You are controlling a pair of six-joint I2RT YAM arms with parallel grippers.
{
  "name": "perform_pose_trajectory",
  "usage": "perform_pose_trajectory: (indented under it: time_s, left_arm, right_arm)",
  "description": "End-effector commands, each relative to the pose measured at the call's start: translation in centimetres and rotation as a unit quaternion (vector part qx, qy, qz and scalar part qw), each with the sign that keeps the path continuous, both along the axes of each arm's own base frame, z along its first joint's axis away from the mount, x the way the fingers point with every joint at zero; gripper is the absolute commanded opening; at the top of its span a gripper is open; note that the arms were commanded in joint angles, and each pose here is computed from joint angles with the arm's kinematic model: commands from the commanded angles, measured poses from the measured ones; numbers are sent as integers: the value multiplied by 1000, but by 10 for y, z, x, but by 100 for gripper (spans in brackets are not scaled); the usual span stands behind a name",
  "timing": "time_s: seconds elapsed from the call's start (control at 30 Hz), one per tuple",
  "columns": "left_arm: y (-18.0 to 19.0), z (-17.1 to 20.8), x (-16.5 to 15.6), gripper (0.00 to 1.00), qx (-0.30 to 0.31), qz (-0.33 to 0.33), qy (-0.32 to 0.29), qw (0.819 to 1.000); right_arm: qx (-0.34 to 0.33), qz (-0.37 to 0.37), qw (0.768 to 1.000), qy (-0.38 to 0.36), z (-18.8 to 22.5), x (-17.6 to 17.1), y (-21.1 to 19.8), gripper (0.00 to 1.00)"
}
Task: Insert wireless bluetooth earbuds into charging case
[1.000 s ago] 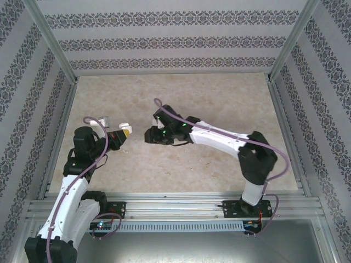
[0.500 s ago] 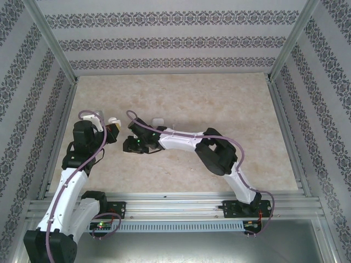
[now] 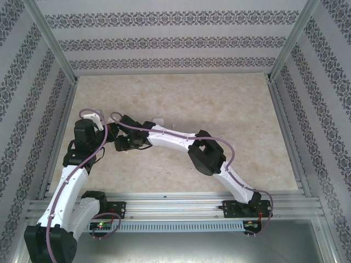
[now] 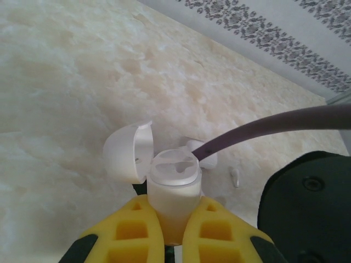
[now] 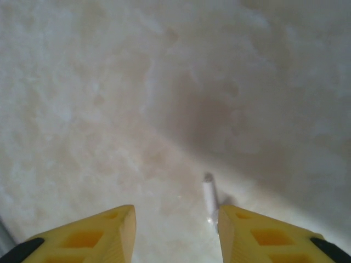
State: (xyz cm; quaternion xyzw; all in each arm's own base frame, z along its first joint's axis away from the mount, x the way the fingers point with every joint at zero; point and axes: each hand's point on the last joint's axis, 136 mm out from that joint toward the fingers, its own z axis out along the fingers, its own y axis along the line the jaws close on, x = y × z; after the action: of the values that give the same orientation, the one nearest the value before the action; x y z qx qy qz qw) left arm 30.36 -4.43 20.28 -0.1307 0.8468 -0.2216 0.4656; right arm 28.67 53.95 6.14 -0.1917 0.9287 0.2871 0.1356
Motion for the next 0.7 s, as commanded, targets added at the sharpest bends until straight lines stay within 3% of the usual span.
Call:
perform_pose_trajectory:
  time_s: [0.0, 0.4, 0.67]
  left_arm:
    - [-1, 8, 7, 0, -8, -5, -21, 1000]
    - [-2, 12, 9, 0, -1, -12, -18, 1000]
    - [-4, 6, 8, 0, -8, -13, -10, 1000]
  right_arm:
    - [-69, 53, 996, -18, -26, -12, -9, 45]
    - [-98, 97, 990, -24, -51, -21, 0, 47]
    - [-108, 130, 985, -17, -65, -35, 3, 39]
